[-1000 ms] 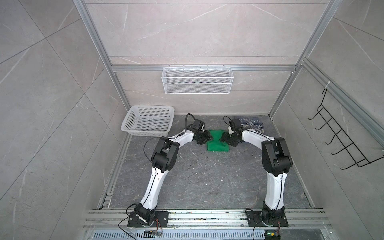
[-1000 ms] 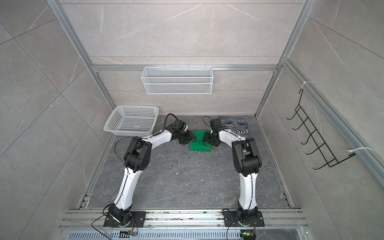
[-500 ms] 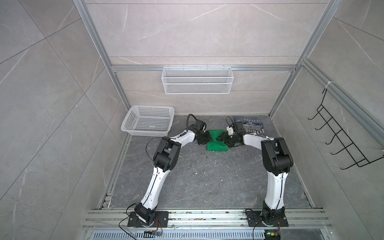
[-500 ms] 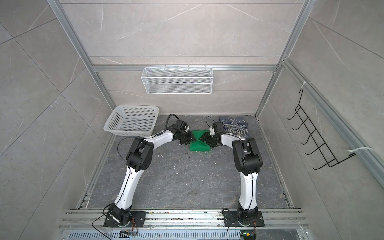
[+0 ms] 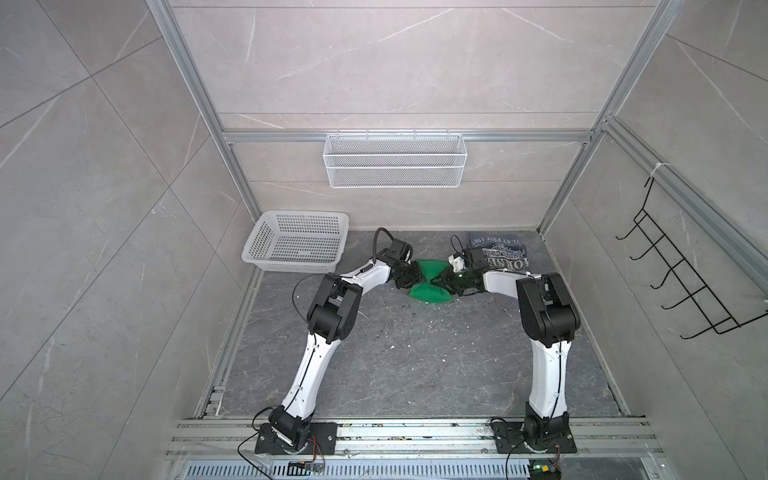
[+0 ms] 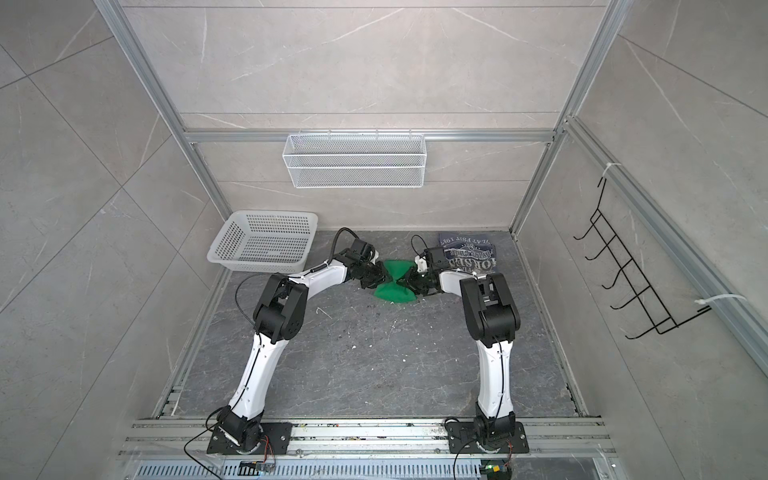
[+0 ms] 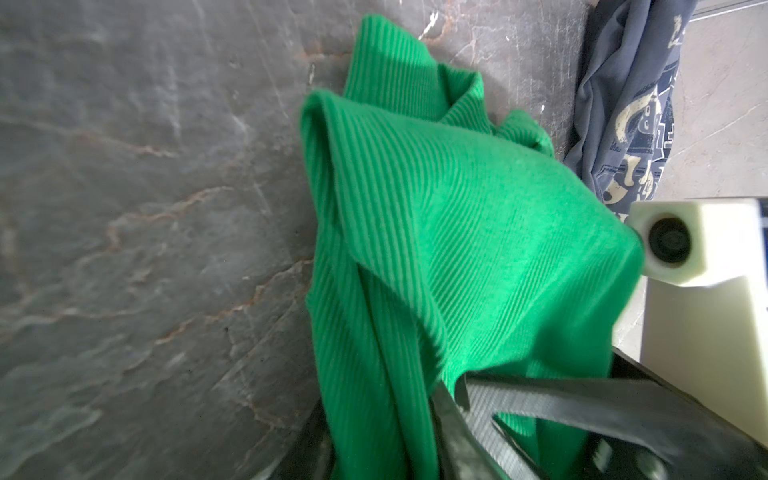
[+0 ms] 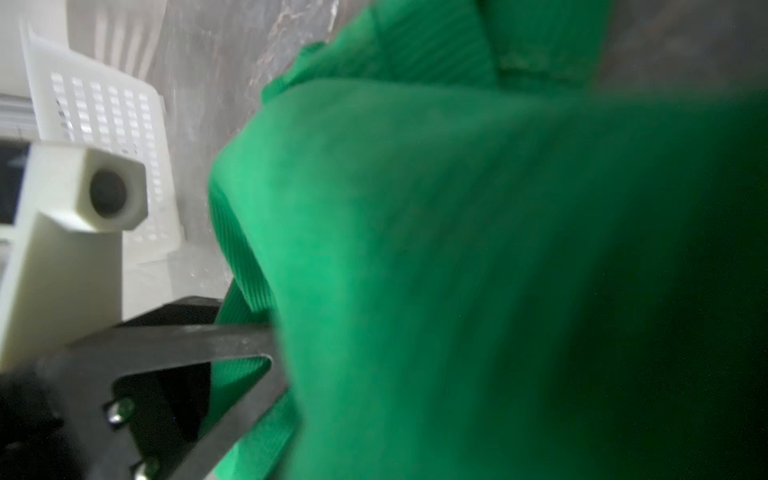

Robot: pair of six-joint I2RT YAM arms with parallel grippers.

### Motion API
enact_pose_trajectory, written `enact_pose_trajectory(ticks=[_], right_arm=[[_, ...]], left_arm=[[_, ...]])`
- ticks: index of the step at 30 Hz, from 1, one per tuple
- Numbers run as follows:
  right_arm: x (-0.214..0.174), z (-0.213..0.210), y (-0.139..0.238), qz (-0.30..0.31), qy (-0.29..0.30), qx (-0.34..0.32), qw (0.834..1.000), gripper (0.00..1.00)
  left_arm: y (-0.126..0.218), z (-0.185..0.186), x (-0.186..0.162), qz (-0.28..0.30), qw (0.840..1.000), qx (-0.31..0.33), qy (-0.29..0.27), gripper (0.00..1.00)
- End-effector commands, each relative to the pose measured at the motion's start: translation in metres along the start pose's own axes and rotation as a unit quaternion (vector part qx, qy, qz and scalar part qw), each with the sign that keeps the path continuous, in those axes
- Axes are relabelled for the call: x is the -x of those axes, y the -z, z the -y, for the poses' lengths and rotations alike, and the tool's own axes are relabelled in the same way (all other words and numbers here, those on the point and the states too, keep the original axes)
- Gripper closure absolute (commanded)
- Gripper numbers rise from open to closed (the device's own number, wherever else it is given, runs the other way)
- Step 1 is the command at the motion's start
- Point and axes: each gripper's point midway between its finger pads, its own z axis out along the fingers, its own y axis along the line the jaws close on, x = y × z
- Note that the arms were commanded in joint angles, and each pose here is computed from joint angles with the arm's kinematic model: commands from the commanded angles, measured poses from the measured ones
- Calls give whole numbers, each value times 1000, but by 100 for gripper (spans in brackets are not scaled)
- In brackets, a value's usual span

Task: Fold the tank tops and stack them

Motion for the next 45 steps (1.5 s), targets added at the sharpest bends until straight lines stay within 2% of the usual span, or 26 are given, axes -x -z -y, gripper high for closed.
enact_pose_trajectory(ticks=[1,5,6,9,12,16,20,23,29,37,45], right_arm=[[-15,-3,-3,-25,4,-12,1000,86],[-3,-5,22,5,45,-70,996,98],[3,-6,28,11,61,-86,994,99],[14,2,45,21,97,-151,984,100],[23,3,59,30,136,-187,972,100],[40,-4,81,62,185,-209,958,100],[58,-11,104,93,202,-213,951,100],[68,-17,120,110,225,-233,939,100],[86,-23,144,128,260,-281,915,100],[116,-29,170,164,271,-296,901,100],[132,-36,176,207,302,-285,886,100]], left_arm=[[-4,-6,-18,-19,1000,18,-6,68],[16,-10,-12,3,1000,18,-5,55],[35,2,-4,23,1000,7,-11,49],[64,1,2,54,998,3,-10,35],[90,-4,3,76,997,6,-14,29],[111,-13,-5,88,996,9,-18,28],[121,-23,-17,91,995,19,-26,28],[124,-32,-25,92,995,29,-27,28],[122,-44,-34,87,995,34,-22,28],[115,-53,-41,79,996,37,-18,28],[111,-61,-46,74,996,44,-14,28]])
